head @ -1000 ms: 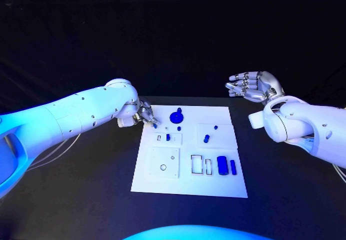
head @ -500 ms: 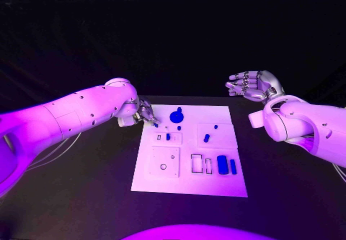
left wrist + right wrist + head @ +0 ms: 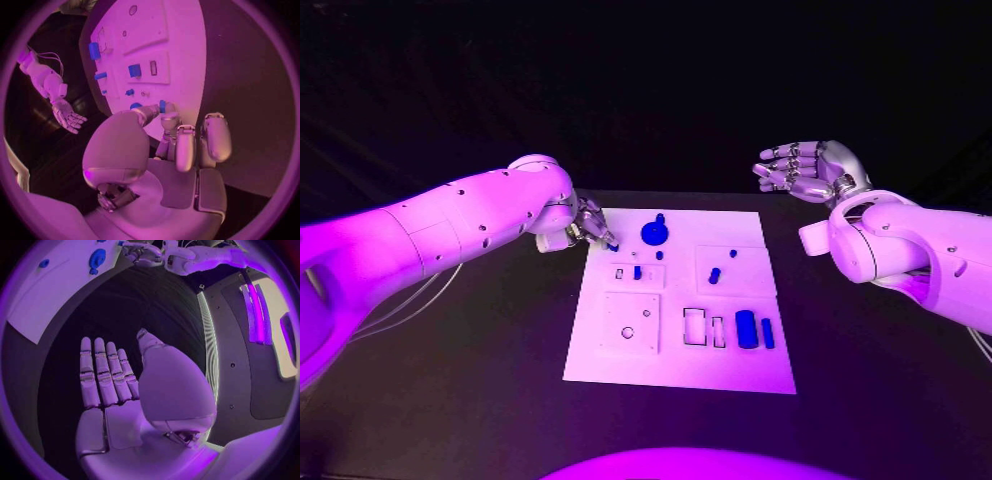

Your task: Assemble the parts on the task board

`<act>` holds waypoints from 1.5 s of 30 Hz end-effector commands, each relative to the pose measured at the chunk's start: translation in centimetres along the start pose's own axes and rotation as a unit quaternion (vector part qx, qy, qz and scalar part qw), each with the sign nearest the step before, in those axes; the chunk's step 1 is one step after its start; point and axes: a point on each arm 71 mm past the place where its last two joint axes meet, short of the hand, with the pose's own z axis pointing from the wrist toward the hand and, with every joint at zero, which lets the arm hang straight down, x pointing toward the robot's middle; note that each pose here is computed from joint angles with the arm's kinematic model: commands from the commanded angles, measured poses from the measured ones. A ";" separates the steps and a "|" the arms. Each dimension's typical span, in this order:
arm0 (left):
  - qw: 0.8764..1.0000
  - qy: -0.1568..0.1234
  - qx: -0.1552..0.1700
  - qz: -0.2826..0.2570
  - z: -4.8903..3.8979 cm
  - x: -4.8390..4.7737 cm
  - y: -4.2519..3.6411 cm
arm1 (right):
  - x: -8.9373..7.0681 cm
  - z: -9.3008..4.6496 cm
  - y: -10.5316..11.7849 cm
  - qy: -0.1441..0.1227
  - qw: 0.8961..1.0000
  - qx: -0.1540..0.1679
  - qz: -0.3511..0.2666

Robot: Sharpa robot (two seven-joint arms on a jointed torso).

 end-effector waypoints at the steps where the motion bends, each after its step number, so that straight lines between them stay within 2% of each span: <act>1: 1.000 0.003 0.006 -0.013 -0.14 0.11 -0.05 | 0.0 0.0 0.0 0.002 1.000 -0.001 0.000; 11: 0.998 0.030 0.027 -0.055 -1.10 0.85 0.04 | -0.1 -0.1 0.0 0.001 1.000 -0.002 0.000; 21: 0.997 0.050 0.043 -0.046 -2.17 1.95 -0.25 | -0.2 -0.1 -0.1 -0.001 1.000 -0.001 -0.001; 32: 0.999 0.024 0.037 -0.004 -2.50 2.96 -0.23 | -0.2 -0.1 -0.2 0.000 1.000 0.000 -0.001; 38: 0.999 0.002 0.034 0.026 -2.56 3.41 -0.52 | -0.1 -0.2 -0.3 0.000 1.000 0.001 -0.001; 45: 0.999 0.000 0.037 0.039 -2.61 3.97 -0.92 | -0.1 -0.2 -0.3 0.001 1.000 0.001 -0.001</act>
